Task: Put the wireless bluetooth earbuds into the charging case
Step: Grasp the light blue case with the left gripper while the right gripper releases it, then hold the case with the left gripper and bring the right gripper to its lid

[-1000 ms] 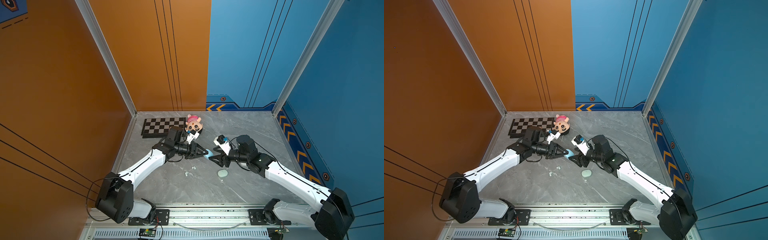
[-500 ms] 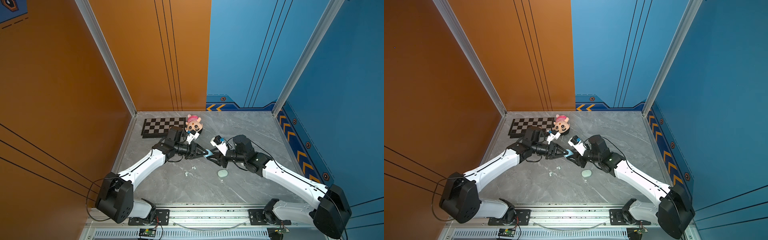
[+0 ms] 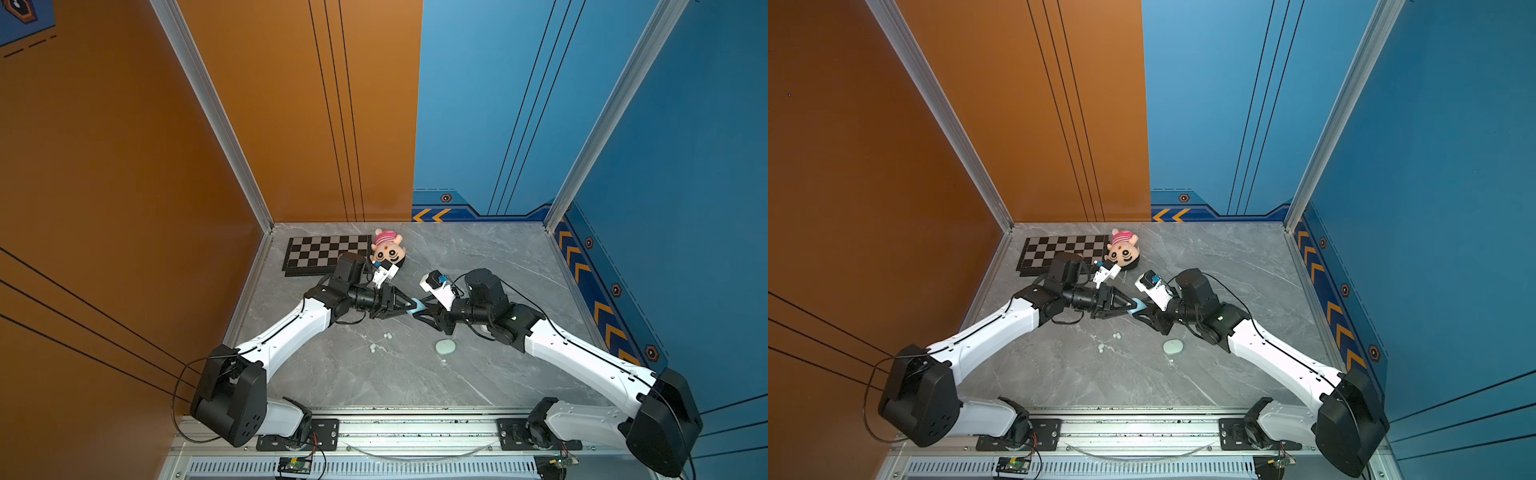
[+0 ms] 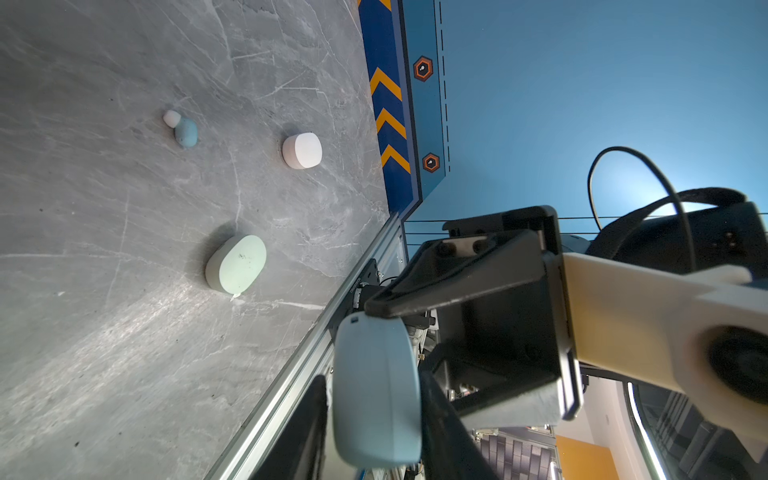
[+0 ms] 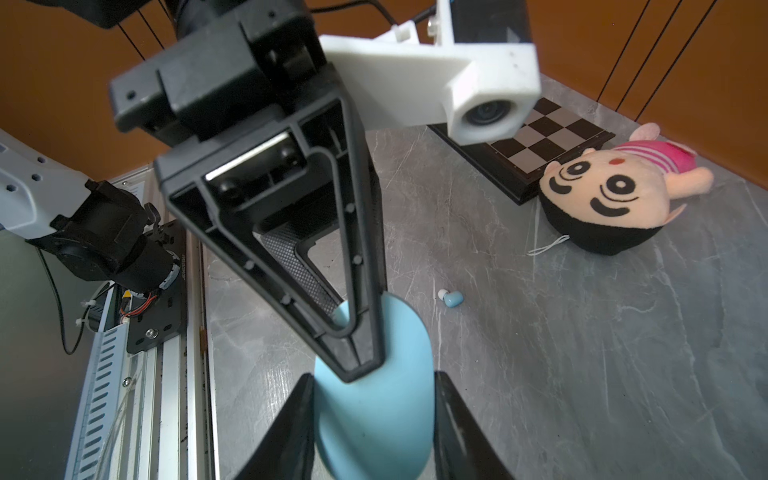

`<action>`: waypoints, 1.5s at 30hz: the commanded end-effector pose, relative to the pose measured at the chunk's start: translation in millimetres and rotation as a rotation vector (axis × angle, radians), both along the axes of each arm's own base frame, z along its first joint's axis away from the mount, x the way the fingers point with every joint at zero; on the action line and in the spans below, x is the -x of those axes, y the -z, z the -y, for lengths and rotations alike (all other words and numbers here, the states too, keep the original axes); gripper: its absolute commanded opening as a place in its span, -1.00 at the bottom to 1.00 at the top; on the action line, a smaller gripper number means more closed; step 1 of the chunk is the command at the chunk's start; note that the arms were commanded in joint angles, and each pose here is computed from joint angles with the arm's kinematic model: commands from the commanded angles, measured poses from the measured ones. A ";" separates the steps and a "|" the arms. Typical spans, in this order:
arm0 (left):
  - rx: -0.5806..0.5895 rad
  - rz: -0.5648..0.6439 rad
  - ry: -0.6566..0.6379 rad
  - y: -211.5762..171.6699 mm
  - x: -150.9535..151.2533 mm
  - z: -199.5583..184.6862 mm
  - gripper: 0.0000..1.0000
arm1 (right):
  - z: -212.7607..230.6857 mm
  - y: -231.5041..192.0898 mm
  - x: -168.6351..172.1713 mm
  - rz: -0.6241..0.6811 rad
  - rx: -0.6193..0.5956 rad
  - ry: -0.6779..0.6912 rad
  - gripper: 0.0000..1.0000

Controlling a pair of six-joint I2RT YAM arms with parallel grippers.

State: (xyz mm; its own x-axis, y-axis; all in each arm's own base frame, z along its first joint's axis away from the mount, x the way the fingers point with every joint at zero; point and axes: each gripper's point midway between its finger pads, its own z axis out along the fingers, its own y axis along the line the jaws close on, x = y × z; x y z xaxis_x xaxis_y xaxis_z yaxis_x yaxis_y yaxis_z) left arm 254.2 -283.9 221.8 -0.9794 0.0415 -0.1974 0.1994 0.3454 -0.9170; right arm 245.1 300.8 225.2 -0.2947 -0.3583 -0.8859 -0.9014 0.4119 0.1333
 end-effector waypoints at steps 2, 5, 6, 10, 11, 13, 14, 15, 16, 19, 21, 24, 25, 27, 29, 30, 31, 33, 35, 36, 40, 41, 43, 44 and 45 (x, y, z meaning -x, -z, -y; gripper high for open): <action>0.015 0.174 -0.062 -22.4 -7.6 -9.1 0.20 | -2.8 -19.2 5.3 0.008 -0.018 -0.032 -0.49; 0.040 0.281 -0.134 -32.3 -15.4 -17.9 0.33 | 1.6 -22.5 9.9 -0.021 -0.022 -0.050 -0.49; 0.052 0.322 -0.161 -36.6 -17.6 -22.0 0.35 | 3.4 -23.5 11.5 -0.031 -0.022 -0.054 -0.49; 0.076 0.548 -0.249 -46.0 -17.4 -40.4 0.34 | 10.2 -28.7 17.8 -0.082 -0.037 -0.086 -0.50; 0.067 0.610 -0.254 -45.3 -14.3 -43.9 0.32 | 11.4 -30.3 19.1 -0.094 -0.040 -0.094 -0.50; 0.037 0.776 -0.210 -44.1 0.9 -46.1 0.31 | 13.4 -33.5 23.6 -0.130 -0.046 -0.121 -0.51; 0.028 0.850 -0.170 -42.3 9.9 -44.7 0.31 | 13.6 -34.7 25.7 -0.142 -0.047 -0.135 -0.51; 0.026 0.943 -0.105 -40.0 23.2 -41.1 0.32 | 13.9 -34.9 28.5 -0.157 -0.044 -0.150 -0.52; 0.032 1.049 -0.030 -38.8 37.8 -36.6 0.33 | 14.2 -35.2 31.4 -0.167 -0.037 -0.166 -0.53; 0.039 1.211 0.079 -35.4 58.0 -30.8 0.37 | 15.5 -34.0 39.0 -0.190 -0.009 -0.204 -0.53; 0.053 1.246 0.117 -37.1 62.4 -26.9 0.37 | 18.0 -33.0 43.9 -0.195 0.012 -0.224 -0.53; 0.091 1.273 0.181 -41.5 69.5 -16.7 0.38 | 20.7 -33.7 53.1 -0.194 0.033 -0.265 -0.55; 0.105 1.274 0.203 -42.9 72.0 -12.5 0.38 | 21.5 -34.8 55.7 -0.190 0.038 -0.278 -0.55; 0.140 1.273 0.250 -45.8 77.9 -4.5 0.38 | 22.5 -36.9 59.1 -0.186 0.043 -0.295 -0.56; 0.171 1.258 0.290 -46.9 82.5 2.6 0.38 | 22.5 -40.2 63.5 -0.181 0.040 -0.318 -0.59; 0.183 1.253 0.306 -47.8 83.8 5.5 0.37 | 22.6 -41.2 66.1 -0.180 0.039 -0.329 -0.60; 0.194 1.251 0.319 -49.3 84.9 8.1 0.36 | 22.4 -42.7 68.3 -0.178 0.035 -0.338 -0.60; 0.206 1.252 0.334 -51.8 86.0 11.9 0.36 | 21.7 -44.0 71.2 -0.173 0.032 -0.349 -0.60; 0.218 1.251 0.349 -52.8 88.2 15.4 0.36 | 20.7 -45.0 74.5 -0.174 0.028 -0.361 -0.60; 0.225 1.249 0.359 -53.7 90.0 17.2 0.35 | 19.8 -45.7 75.2 -0.173 0.028 -0.366 -0.61; 0.242 1.225 0.388 -50.2 95.0 22.2 0.33 | 17.3 -48.0 76.4 -0.159 0.028 -0.377 -0.61; 0.245 1.224 0.392 -49.8 95.6 22.8 0.31 | 17.0 -48.5 76.3 -0.157 0.029 -0.377 -0.61; 0.245 1.213 0.398 -47.3 96.1 23.5 0.28 | 16.3 -51.1 76.3 -0.151 0.025 -0.380 -0.62; 0.245 1.209 0.399 -46.1 95.9 23.6 0.26 | 16.3 -52.4 76.2 -0.150 0.023 -0.379 -0.61; 0.243 1.204 0.400 -44.5 95.7 23.7 0.25 | 15.8 -52.5 76.3 -0.148 0.024 -0.380 -0.61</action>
State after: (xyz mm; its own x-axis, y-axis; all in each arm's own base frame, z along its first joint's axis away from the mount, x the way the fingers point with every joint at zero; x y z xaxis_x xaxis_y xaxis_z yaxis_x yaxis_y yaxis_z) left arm 164.9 -304.9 259.0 -0.1346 0.1407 -0.9809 0.9897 -0.0297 -0.1401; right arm 173.8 283.1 266.7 -0.2891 -0.4945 -0.8197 -0.9553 0.0936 0.2805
